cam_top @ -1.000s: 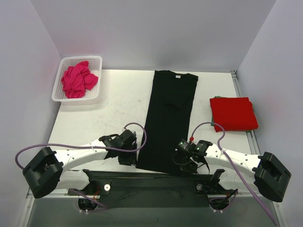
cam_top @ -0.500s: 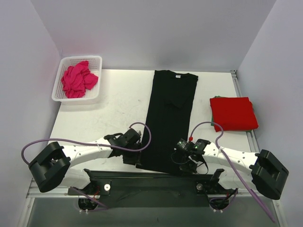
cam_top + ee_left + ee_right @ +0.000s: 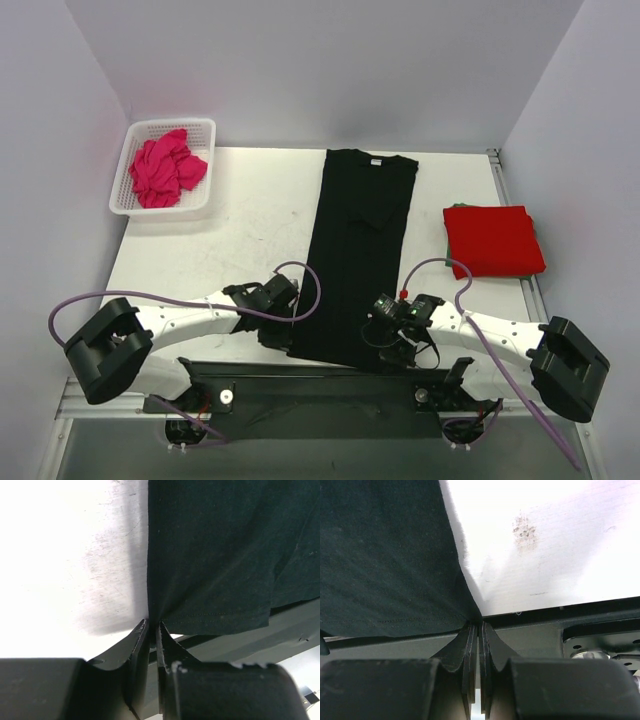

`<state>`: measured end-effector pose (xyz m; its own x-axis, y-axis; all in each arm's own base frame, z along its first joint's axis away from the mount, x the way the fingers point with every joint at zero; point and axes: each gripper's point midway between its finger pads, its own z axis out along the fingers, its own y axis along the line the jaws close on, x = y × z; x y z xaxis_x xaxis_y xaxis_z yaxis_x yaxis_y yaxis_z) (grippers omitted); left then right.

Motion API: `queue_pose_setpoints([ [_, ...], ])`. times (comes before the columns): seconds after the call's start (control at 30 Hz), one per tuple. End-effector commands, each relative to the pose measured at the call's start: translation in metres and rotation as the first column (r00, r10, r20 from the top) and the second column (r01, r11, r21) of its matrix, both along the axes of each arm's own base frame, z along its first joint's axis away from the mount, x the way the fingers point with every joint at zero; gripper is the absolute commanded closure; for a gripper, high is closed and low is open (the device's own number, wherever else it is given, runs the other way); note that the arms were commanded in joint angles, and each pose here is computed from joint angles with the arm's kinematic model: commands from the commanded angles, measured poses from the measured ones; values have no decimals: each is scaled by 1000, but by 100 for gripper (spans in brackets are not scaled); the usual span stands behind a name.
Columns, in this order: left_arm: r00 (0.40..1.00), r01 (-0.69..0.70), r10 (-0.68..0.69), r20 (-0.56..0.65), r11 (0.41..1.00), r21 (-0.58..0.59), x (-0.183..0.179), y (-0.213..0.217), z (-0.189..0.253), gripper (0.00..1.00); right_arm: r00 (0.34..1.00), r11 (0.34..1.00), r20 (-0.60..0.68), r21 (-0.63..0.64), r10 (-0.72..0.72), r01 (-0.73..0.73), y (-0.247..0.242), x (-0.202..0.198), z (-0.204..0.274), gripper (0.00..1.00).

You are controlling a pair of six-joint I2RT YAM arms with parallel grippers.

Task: Fold and stack the t-shirts
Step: Grab the bottom of the folded rectangular tshirt with both arms

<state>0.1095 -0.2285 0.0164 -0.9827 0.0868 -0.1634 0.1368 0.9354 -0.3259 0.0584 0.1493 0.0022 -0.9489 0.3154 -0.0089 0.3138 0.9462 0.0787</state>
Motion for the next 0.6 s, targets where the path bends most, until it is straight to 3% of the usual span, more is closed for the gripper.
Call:
queue_pose_setpoints([
  [0.0,1000,11,-11,5,997,72,-3,15,1,80,999,997,14,-67,-29,30,-15,0,0,100],
  [0.2,1000,10,-11,15,997,74,-1,16,4,80,999,997,11,-71,-34,35,-15,-1,1,100],
  [0.37,998,45,-45,34,999,-9,-2,4,10,99,999,997,23,-66,-33,34,-14,2,3,100],
  [0.57,996,72,-67,63,994,-80,-2,-4,19,100,997,999,70,-24,-22,23,-6,9,15,100],
])
